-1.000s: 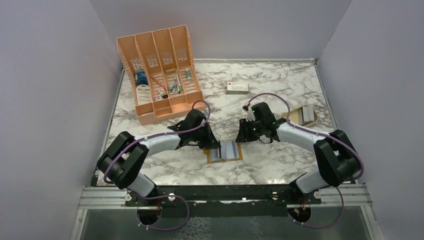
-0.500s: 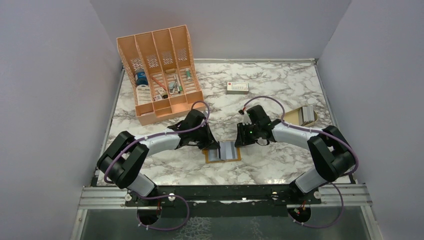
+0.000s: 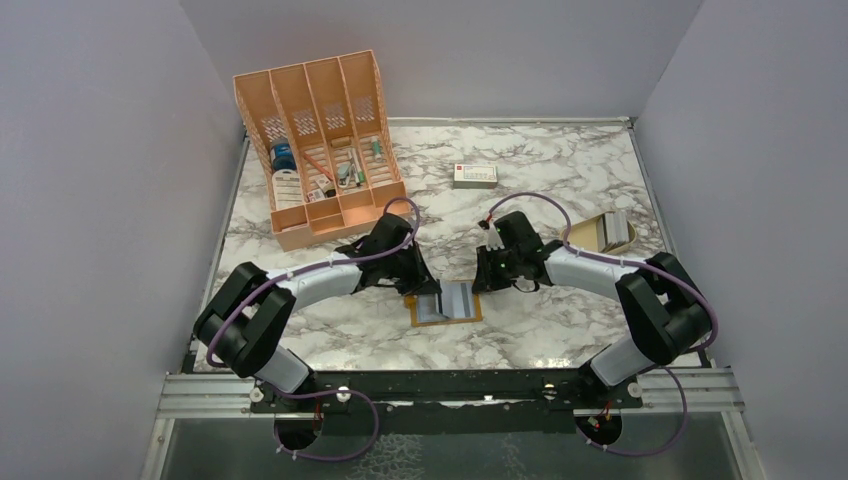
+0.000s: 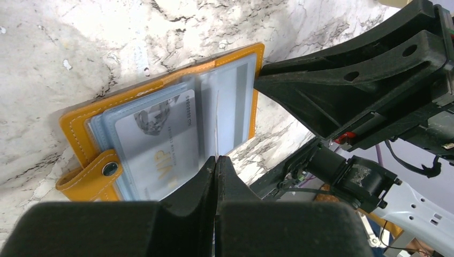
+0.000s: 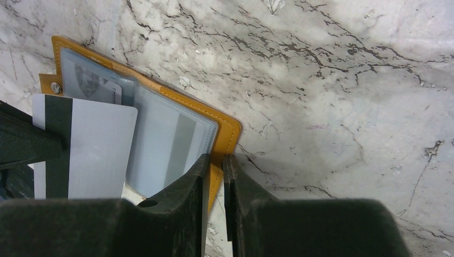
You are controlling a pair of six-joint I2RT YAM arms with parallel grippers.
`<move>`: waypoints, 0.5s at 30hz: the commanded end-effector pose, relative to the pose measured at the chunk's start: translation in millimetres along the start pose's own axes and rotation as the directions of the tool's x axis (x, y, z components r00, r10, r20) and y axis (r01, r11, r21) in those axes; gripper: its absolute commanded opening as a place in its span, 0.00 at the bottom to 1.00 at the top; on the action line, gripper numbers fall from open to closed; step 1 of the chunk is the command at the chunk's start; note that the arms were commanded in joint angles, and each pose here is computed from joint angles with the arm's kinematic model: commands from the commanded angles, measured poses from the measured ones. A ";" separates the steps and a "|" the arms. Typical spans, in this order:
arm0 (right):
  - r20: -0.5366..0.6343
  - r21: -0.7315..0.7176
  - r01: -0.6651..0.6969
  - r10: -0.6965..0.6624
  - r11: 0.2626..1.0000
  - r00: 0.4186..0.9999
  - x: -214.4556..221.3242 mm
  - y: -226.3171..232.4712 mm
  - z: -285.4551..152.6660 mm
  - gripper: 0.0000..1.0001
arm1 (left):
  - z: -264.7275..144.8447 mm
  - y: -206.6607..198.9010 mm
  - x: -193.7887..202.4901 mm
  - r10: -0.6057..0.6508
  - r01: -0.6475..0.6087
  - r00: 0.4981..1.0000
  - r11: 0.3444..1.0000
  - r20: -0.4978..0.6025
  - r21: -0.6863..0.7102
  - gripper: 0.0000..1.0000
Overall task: Put the credit cards into the card holder
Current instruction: Insert the credit card into the card holder.
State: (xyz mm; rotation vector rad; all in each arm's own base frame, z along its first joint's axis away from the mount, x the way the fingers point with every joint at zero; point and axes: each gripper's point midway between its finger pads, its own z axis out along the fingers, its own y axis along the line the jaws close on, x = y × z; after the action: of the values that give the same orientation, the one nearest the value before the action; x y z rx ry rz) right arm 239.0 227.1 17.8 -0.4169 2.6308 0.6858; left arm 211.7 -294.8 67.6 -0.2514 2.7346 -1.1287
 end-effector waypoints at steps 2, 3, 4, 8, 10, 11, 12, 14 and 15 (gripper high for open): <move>-0.040 0.053 0.009 -0.006 0.999 0.999 20.0 -14.0 4.2 0.16 | -4.9 -5.6 -1.9 0.021 -0.021 1.000 1.000 -0.013 0.014 0.00; -0.040 0.053 0.010 -0.008 0.999 0.999 20.3 -14.2 4.5 0.16 | -5.4 -4.2 -2.6 0.026 -0.026 1.000 1.000 -0.011 0.009 0.00; -0.039 0.052 0.010 -0.008 0.999 0.999 19.9 -13.9 4.4 0.16 | -5.7 -2.4 -2.5 0.030 -0.029 0.999 1.000 -0.013 0.003 0.00; -0.036 0.050 0.011 -0.009 0.999 0.999 19.9 -14.0 4.9 0.16 | -6.0 -2.9 -1.9 0.048 -0.047 0.998 0.999 -0.027 0.023 0.00; -0.040 0.045 0.009 -0.008 0.999 0.999 21.7 -13.8 6.1 0.15 | -5.7 -3.0 -2.4 0.056 -0.056 0.998 0.998 -0.030 0.024 0.00; -0.047 0.042 0.008 -0.006 0.999 0.999 23.6 -13.8 7.2 0.15 | -5.3 -1.5 -3.0 0.061 -0.061 0.998 0.998 -0.030 0.017 0.00; -0.049 0.039 0.006 -0.004 0.999 0.999 24.1 -13.4 7.9 0.15 | -4.2 1.1 -2.5 0.065 -0.064 0.997 0.998 -0.033 0.007 0.00; -0.052 0.035 0.004 -0.002 0.999 0.999 24.8 -13.0 8.5 0.15 | -2.8 4.6 -1.4 0.065 -0.065 0.997 0.998 -0.041 -0.001 0.00; -0.050 0.035 0.003 -0.001 0.999 0.999 24.4 -12.8 8.2 0.15 | -1.7 6.0 -0.2 0.066 -0.066 0.997 0.998 -0.047 0.000 0.00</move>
State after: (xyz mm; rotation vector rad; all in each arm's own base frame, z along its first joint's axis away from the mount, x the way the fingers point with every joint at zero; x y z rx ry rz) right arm 240.3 228.8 17.7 -0.4188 2.6099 0.6995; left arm 211.2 -286.3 63.0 -0.1948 2.7504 -1.1082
